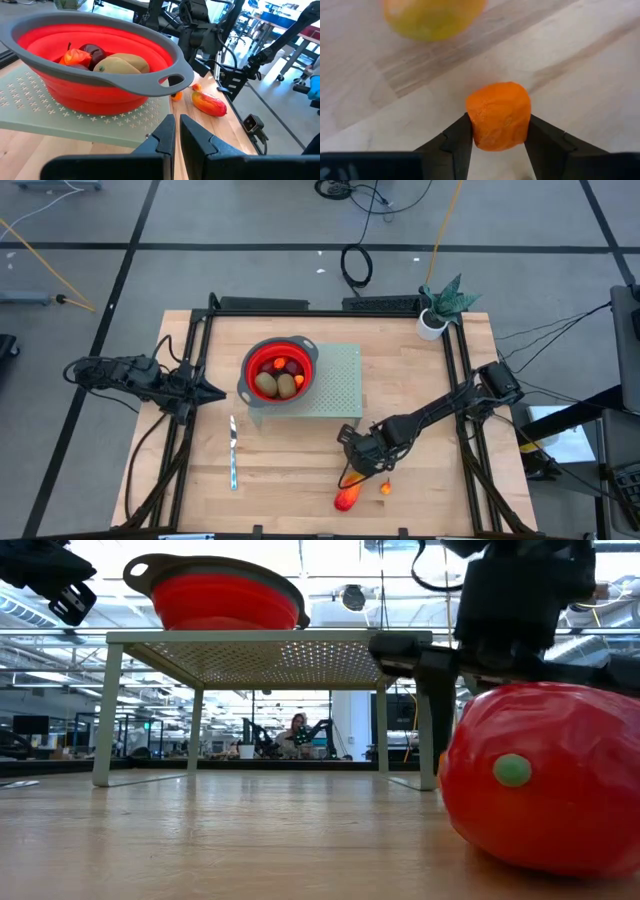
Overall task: Pick & Place Fruit
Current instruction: Put the orange into the strainer bowl on the shelf
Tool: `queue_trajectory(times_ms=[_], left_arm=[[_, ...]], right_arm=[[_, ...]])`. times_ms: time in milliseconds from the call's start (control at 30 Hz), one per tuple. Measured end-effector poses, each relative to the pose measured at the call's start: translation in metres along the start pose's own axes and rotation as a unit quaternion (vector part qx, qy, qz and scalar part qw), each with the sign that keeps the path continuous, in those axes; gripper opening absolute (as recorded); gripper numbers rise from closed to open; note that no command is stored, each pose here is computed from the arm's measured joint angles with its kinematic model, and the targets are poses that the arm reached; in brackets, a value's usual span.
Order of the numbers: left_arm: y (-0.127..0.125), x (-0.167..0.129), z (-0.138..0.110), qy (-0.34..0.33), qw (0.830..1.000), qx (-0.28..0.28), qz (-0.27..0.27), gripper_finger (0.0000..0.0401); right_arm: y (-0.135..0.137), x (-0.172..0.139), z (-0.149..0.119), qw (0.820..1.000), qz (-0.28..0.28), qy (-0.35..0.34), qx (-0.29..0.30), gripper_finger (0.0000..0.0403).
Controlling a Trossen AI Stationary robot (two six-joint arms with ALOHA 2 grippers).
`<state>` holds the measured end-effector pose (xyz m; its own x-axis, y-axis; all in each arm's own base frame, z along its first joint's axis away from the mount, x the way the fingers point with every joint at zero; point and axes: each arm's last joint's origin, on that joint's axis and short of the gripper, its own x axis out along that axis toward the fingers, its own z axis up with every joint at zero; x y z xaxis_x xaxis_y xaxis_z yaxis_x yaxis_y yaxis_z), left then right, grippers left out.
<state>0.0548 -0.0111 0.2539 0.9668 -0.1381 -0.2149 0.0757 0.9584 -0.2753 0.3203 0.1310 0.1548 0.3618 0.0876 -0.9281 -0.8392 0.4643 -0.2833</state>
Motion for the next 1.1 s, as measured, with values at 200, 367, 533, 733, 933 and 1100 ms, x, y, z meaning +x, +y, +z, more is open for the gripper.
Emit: queue_trajectory(times_ms=[200, 367, 533, 733, 933, 1100], left_arm=[[0.000, 0.000, 0.000, 0.001, 1.000, 0.000, 0.000, 0.0024], [0.000, 0.000, 0.000, 0.002, 1.000, 0.000, 0.000, 0.0024], [0.000, 0.000, -0.001, 0.003, 1.000, 0.001, 0.000, 0.0024], [0.000, 0.000, -0.001, 0.003, 1.000, 0.001, -0.001, 0.0024], [0.000, 0.000, -0.001, 0.005, 1.000, 0.001, -0.005, 0.0024], [0.000, 0.000, -0.001, 0.005, 1.000, 0.003, -0.005, 0.0024]], right_arm=[[-0.007, -0.017, 0.007, 0.999, -0.053, -0.004, 0.003, 0.0150], [-0.018, -0.040, 0.021, 0.993, -0.089, -0.055, 0.048, 0.0151], [-0.027, -0.064, 0.037, 0.977, -0.139, -0.123, 0.105, 0.0150], [-0.037, -0.087, 0.050, 0.944, -0.196, -0.193, 0.182, 0.0152], [-0.039, -0.093, 0.057, 0.920, -0.211, -0.239, 0.229, 0.0151], [-0.042, -0.097, 0.063, 0.896, -0.211, -0.281, 0.272, 0.0152]])
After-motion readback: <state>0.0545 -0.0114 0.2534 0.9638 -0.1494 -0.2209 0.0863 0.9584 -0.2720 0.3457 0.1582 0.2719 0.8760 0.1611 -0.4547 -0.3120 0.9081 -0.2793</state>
